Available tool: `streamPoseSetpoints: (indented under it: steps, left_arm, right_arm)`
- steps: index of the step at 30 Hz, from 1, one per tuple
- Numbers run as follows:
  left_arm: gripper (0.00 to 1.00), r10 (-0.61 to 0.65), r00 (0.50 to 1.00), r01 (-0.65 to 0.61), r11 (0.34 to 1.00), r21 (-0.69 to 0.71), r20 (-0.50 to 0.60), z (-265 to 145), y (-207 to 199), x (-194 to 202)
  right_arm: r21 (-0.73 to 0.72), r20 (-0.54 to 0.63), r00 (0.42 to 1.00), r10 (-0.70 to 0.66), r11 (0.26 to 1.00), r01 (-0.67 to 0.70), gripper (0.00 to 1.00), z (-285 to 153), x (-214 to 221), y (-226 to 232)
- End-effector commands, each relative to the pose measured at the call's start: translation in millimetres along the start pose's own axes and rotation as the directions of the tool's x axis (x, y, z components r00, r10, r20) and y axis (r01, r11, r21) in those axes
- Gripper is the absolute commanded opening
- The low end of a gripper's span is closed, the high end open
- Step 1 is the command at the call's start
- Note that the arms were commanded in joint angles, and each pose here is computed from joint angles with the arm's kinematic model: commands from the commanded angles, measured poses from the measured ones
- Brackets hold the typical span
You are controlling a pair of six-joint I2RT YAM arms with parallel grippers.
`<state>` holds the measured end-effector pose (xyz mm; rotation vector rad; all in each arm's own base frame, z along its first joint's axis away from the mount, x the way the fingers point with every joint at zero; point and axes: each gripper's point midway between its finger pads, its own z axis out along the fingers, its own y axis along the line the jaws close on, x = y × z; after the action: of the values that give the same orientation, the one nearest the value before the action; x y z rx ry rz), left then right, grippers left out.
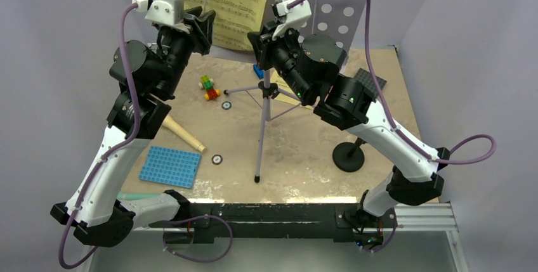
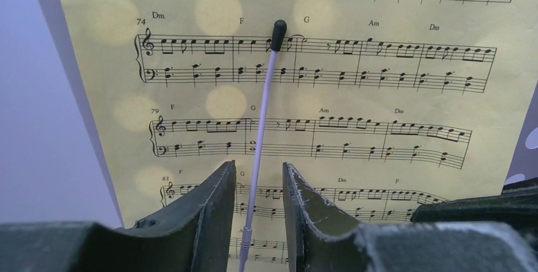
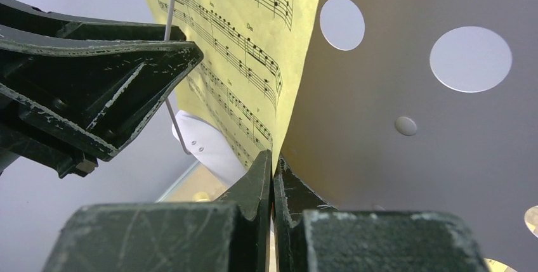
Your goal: Pack up the instrument practice props
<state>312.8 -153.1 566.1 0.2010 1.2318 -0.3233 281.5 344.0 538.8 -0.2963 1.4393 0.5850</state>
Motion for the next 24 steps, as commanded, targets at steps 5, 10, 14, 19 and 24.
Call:
streamPoseSetpoints:
  steps: [5,10,14,19,24]
  left_arm:
    - [0.26,0.017,0.998,-0.018,1.000,0.021,0.057,-4,0,-19]
    - [0.00,0.018,0.996,-0.021,0.999,0.032,0.082,-9,-1,-24]
    - [0.00,0.005,0.990,-0.010,0.999,0.039,0.141,-19,-1,-32]
    - [0.00,0.003,0.989,-0.012,0.998,0.061,0.149,-21,-4,-37]
    - [0.00,-0.003,0.989,-0.007,0.998,0.069,0.151,-25,-5,-35]
  right_arm:
    - [-0.011,0.067,0.998,0.018,1.000,-0.017,0.00,-13,-27,-5]
    - [-0.010,0.065,0.998,0.017,1.000,-0.016,0.00,-14,-28,-6]
    - [-0.008,0.066,0.998,0.018,1.000,-0.017,0.00,-15,-29,-7]
    - [-0.006,0.066,0.998,0.020,1.000,-0.020,0.00,-17,-29,-8]
    - [-0.006,0.075,0.997,0.029,1.000,-0.029,0.00,-23,-35,-11]
